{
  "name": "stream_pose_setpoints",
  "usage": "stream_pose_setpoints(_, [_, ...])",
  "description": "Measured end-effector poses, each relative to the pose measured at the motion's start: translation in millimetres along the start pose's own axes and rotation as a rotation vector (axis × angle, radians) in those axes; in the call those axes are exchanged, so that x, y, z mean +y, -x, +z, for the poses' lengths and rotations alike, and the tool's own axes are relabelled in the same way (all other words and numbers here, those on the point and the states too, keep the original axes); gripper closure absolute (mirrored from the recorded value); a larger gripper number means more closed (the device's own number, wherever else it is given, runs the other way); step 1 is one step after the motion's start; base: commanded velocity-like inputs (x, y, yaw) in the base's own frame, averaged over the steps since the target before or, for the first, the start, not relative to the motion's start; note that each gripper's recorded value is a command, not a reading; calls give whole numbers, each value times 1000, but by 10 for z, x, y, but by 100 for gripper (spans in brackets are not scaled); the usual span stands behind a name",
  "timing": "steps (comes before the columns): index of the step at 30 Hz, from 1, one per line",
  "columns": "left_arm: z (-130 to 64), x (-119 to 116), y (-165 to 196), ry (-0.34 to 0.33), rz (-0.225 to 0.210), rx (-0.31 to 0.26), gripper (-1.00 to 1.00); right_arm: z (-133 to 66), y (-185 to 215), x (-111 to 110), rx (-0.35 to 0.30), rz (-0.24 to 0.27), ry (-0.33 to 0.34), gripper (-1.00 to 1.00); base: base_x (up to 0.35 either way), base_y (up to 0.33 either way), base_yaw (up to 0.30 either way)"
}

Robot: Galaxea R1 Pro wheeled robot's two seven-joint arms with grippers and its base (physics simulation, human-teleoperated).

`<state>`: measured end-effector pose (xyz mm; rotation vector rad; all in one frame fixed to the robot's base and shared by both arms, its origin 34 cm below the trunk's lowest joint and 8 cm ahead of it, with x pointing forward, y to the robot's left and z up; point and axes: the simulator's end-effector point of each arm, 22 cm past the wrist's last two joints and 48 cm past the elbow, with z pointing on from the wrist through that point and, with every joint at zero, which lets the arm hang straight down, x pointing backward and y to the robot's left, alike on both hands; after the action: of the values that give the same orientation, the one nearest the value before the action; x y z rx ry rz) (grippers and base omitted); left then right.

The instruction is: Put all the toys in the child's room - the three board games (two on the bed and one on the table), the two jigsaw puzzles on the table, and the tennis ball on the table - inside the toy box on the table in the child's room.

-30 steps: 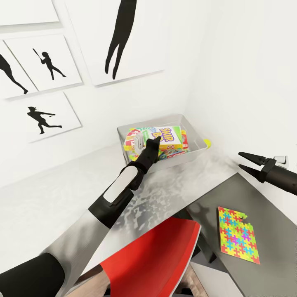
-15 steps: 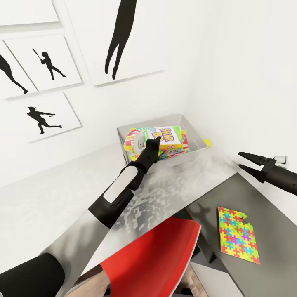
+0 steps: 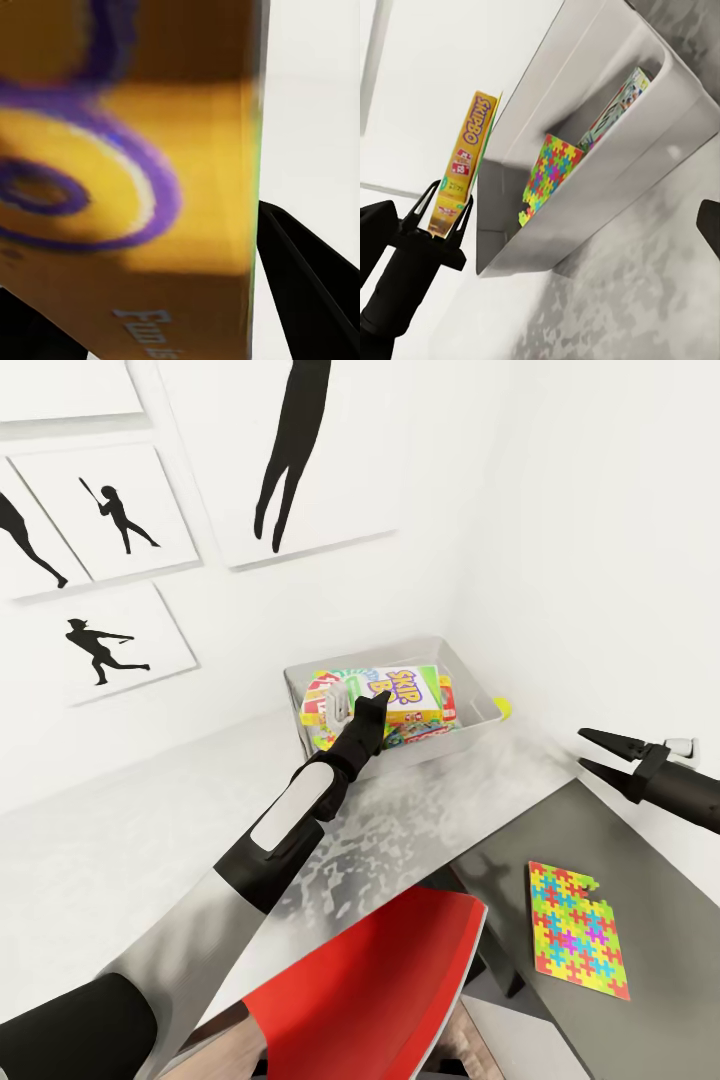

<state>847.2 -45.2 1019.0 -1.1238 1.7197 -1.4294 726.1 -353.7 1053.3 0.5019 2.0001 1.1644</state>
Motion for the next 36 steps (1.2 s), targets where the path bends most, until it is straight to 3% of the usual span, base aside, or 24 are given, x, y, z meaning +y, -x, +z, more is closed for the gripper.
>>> stream_pose_setpoints(36, [74,9,36,-3,1,0,100,48,-52,-106,14,10,-14,-100,0,0,-1])
